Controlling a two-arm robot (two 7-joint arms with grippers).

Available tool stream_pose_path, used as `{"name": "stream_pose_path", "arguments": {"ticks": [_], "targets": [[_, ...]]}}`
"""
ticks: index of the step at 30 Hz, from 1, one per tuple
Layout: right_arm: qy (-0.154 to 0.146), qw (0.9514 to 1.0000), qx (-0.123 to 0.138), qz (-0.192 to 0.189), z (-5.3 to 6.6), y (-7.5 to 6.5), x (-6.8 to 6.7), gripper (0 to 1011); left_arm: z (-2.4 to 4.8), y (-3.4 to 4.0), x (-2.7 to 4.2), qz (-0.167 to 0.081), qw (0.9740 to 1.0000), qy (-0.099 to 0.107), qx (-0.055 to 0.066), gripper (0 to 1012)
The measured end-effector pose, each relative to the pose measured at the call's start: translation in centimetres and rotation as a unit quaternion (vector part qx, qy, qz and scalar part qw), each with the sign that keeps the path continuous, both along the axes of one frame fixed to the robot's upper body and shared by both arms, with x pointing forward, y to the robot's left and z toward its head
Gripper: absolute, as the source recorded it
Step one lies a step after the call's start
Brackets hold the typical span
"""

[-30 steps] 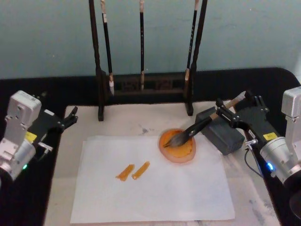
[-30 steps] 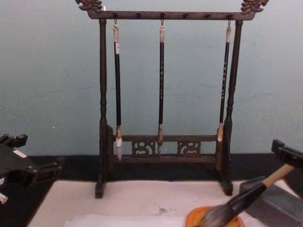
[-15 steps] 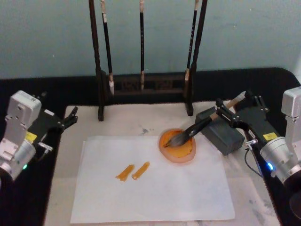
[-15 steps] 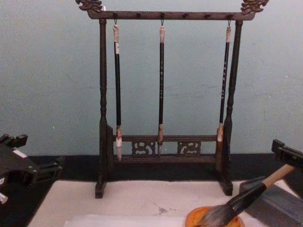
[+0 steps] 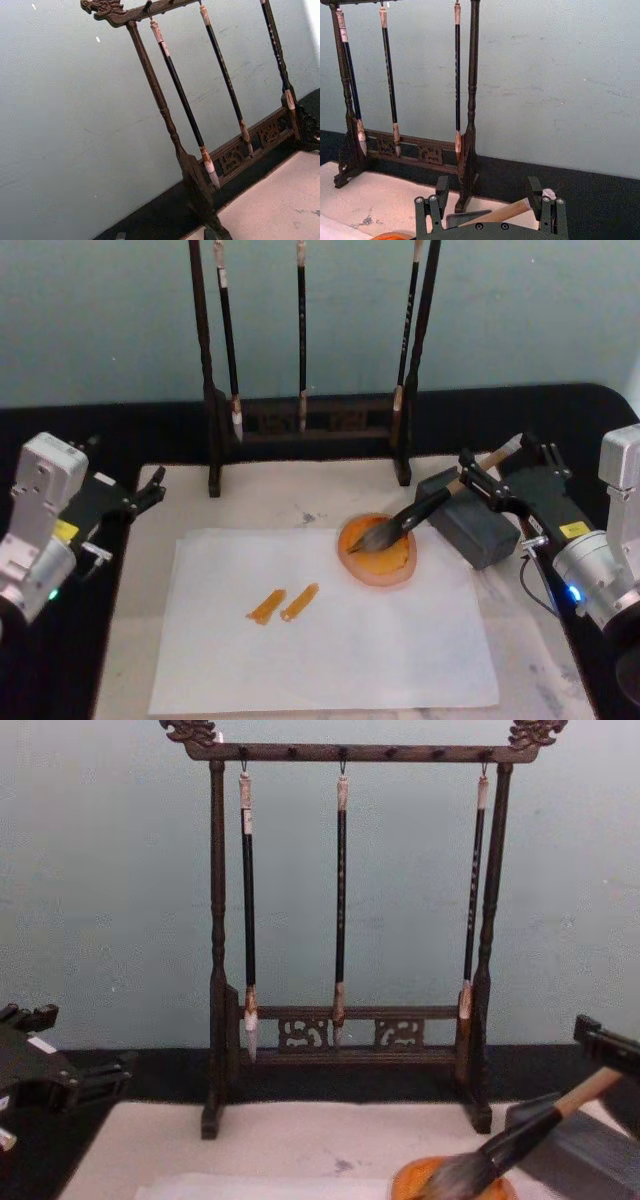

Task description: Pick up the brush from the inkstone, write on the paper, then place the brush back to its original position.

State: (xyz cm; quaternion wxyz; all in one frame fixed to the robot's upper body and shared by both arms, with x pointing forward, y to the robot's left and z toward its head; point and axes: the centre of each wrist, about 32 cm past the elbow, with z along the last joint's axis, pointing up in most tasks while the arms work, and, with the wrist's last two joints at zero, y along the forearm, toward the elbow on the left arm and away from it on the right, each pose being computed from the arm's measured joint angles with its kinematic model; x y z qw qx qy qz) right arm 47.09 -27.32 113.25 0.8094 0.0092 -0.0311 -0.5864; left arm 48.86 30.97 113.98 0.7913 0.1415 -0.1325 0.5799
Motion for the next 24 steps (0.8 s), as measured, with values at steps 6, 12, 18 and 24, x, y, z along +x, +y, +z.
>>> {"name": "stream_pose_path", "arguments": {"ticks": [6, 12, 18, 24], "targets": [[0.0, 1.0, 0.0, 0.0, 0.0, 0.0, 0.0, 1000, 0.0, 0.0, 0.0, 0.0, 1.0, 0.0, 0.0, 1010], [0.0, 1.0, 0.0, 0.0, 0.0, 0.0, 0.0, 1000, 0.0, 0.0, 0.0, 0.0, 1.0, 0.0, 0.0, 1010], [0.0, 1.0, 0.0, 0.0, 0.0, 0.0, 0.0, 1000, 0.0, 0.0, 0.0, 0.0, 1.0, 0.0, 0.0, 1010], [0.0, 1.0, 0.0, 0.0, 0.0, 0.0, 0.0, 1000, 0.0, 0.0, 0.0, 0.0, 1.0, 0.0, 0.0, 1010]]}}
